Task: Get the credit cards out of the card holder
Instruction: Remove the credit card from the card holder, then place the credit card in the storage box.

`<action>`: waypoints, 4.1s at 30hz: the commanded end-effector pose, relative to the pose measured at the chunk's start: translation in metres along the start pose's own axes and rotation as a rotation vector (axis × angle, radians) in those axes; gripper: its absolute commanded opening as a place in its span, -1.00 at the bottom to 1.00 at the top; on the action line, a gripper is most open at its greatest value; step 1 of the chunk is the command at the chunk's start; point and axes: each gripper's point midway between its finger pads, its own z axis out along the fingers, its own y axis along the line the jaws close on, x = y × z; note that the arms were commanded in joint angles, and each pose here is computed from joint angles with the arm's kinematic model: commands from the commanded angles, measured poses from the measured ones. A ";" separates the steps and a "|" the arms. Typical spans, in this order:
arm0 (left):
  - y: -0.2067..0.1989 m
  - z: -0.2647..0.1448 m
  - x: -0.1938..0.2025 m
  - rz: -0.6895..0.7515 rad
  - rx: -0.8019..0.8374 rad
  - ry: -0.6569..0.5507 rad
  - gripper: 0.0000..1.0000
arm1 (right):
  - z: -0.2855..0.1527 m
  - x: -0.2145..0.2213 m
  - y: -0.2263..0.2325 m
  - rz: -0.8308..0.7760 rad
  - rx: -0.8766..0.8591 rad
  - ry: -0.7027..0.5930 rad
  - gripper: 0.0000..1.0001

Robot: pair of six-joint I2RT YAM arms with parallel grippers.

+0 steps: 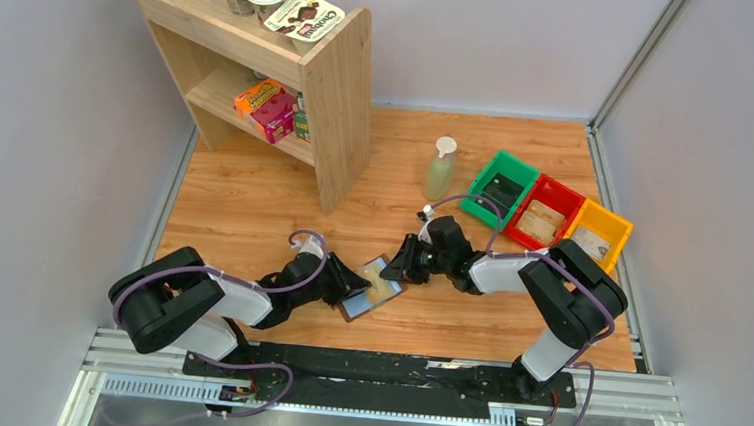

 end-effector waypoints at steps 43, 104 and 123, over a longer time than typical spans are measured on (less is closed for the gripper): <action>-0.047 -0.025 -0.012 -0.040 0.192 -0.065 -1.00 | 0.004 0.018 -0.064 0.064 0.232 0.040 -0.55; -0.142 -0.093 -0.068 -0.054 0.486 -0.338 -1.00 | -0.126 -0.013 0.110 0.077 -0.339 -0.569 0.17; -0.189 -0.098 -0.067 -0.093 0.585 -0.357 -1.00 | -0.139 -0.028 0.194 -0.079 -0.568 -0.654 -0.04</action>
